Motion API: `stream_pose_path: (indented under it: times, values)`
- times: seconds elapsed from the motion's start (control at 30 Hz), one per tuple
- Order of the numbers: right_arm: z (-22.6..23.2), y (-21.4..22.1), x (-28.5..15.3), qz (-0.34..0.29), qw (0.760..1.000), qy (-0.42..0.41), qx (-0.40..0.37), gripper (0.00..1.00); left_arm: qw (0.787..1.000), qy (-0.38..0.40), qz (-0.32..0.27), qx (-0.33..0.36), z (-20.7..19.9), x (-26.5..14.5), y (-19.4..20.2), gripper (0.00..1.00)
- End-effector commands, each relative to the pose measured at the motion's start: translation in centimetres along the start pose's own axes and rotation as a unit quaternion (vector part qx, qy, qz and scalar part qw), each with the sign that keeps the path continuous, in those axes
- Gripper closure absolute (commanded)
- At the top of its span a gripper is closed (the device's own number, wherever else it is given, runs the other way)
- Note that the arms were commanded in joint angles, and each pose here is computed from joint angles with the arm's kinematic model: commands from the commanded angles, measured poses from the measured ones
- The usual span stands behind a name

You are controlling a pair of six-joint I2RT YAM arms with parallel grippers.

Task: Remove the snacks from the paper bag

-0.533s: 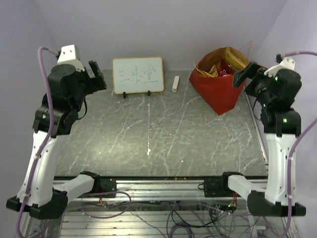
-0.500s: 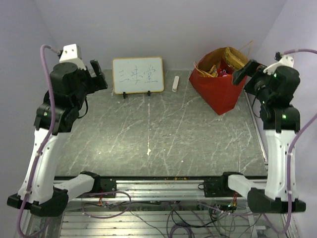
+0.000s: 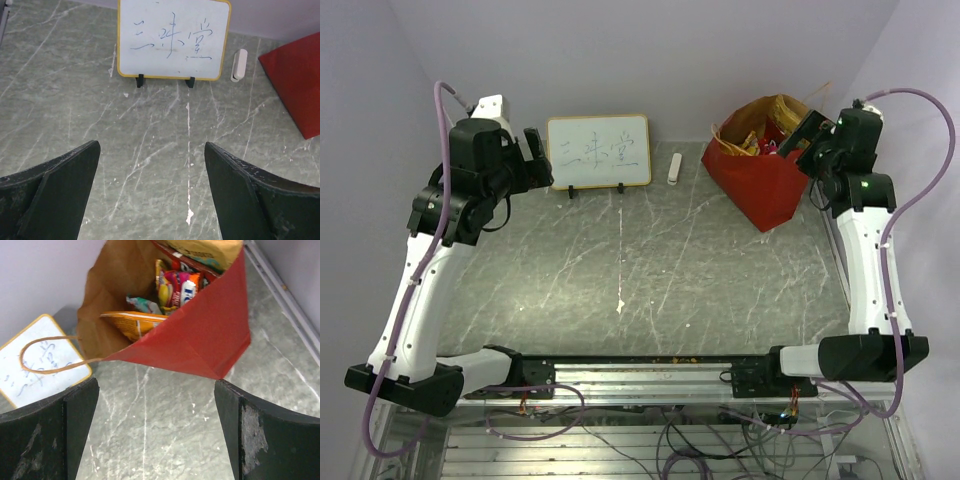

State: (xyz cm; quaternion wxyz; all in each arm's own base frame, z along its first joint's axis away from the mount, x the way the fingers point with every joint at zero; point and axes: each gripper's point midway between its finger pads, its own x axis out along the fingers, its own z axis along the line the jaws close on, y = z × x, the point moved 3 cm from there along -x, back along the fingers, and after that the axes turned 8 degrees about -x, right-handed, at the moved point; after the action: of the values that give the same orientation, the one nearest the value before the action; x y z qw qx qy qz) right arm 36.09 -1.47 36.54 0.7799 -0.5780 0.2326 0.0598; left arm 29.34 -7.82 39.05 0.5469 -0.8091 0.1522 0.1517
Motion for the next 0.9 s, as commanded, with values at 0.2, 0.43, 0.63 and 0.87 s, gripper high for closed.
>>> stream_pose_path:
  times: [0.2, 0.43, 0.63, 0.87]
  values:
    - [6.2, 0.6, 2.0, -0.049, 0.969, -0.229, -0.077, 0.00, 0.999, 0.018, 0.029, 0.001, -0.3, -0.6, 1.3, 0.00]
    - [11.8, 1.8, 4.1, -0.058, 0.904, -0.343, -0.249, 0.04, 0.999, 0.035, 0.029, 0.005, -0.7, -1.1, 1.3, 0.01]
    - [13.8, 5.4, 6.9, -0.036, 0.870, -0.290, -0.396, 0.08, 0.999, 0.044, 0.025, 0.006, -0.9, -1.7, 1.1, 0.01]
    - [13.6, 5.2, 9.1, -0.010, 0.865, -0.215, -0.453, 0.22, 0.999, 0.041, 0.014, 0.009, -0.6, -2.6, 0.7, 0.01]
